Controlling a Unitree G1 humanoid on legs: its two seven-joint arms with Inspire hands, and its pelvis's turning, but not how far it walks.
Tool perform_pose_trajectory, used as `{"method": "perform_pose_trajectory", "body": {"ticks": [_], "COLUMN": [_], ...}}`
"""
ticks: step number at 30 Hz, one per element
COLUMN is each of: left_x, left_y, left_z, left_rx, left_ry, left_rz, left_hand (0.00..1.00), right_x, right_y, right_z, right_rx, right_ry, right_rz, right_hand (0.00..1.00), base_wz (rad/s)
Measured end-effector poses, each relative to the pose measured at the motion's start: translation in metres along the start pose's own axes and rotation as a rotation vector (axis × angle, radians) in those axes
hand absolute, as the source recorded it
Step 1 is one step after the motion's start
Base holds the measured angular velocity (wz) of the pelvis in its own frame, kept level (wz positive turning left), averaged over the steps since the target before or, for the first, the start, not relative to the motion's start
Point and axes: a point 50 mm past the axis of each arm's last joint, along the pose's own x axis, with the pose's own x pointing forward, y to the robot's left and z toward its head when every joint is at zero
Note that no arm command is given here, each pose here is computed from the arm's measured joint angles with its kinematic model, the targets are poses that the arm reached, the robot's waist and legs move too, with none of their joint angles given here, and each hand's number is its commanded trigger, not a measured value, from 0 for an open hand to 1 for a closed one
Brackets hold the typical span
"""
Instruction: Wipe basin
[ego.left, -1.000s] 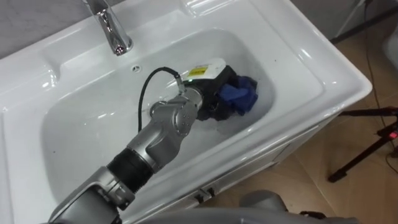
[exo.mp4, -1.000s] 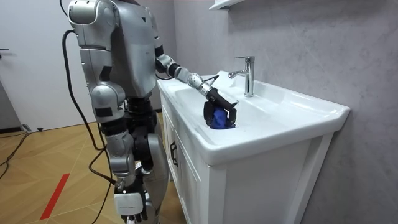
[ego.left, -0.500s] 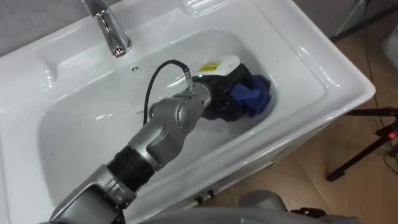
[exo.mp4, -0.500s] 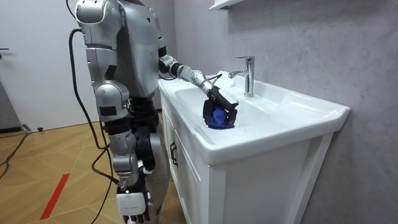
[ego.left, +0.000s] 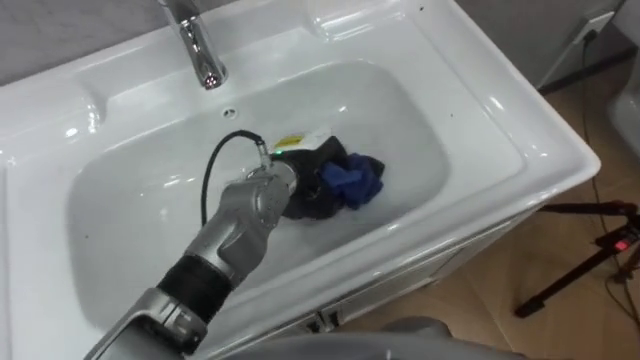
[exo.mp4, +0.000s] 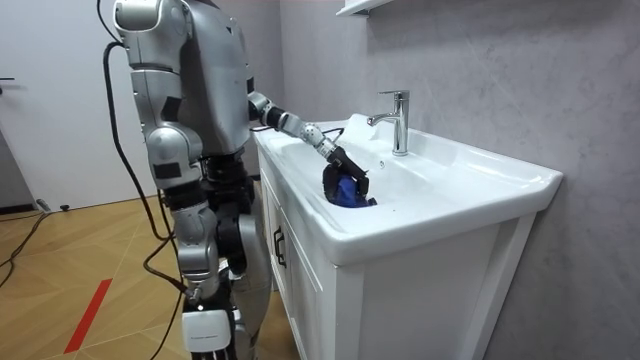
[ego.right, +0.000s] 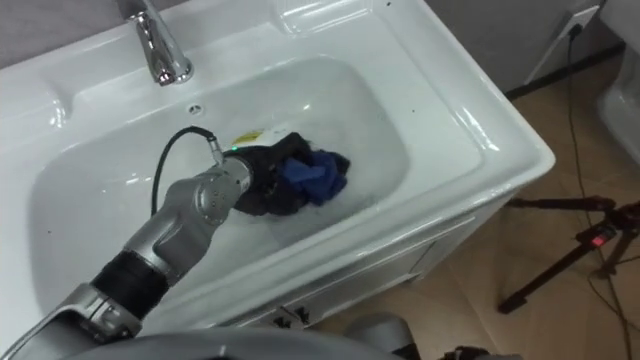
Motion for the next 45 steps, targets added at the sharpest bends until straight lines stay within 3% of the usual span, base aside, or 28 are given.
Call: {"method": "perform_pose_trajectory", "body": {"ticks": [5, 18, 26, 32, 36, 45], "left_x": [-0.002, -0.007, -0.030, -0.043, -0.047, -0.049], "left_y": [-0.005, -0.009, -0.003, -0.012, -0.018, -0.021], "left_z": [-0.030, -0.063, -0.117, -0.127, -0.130, -0.133], "left_rx": [-0.081, -0.114, 0.195, 0.445, 0.506, 0.507], "left_ry": [0.090, 0.185, 0.367, 0.434, 0.440, 0.464], "left_rz": [0.030, 0.094, 0.221, 0.274, 0.265, 0.259], "left_hand": [1.00, 1.00, 1.00, 1.00, 1.00, 1.00], "right_x": [0.000, 0.000, 0.000, -0.001, -0.002, -0.003], "right_y": [0.000, 0.000, -0.002, -0.009, -0.015, -0.026], "right_z": [0.000, -0.014, -0.017, -0.012, -0.009, -0.015], "right_rx": [-0.047, -0.102, -0.120, -0.075, -0.063, -0.015], "right_ry": [0.011, 0.097, 0.128, 0.106, 0.083, 0.081], "right_rz": [-0.023, -0.032, -0.037, -0.040, -0.068, -0.119], "right_hand": [0.00, 0.00, 0.00, 0.00, 0.00, 0.00], "base_wz": [0.04, -0.01, 0.01, 0.00, -0.09, -0.04]}}
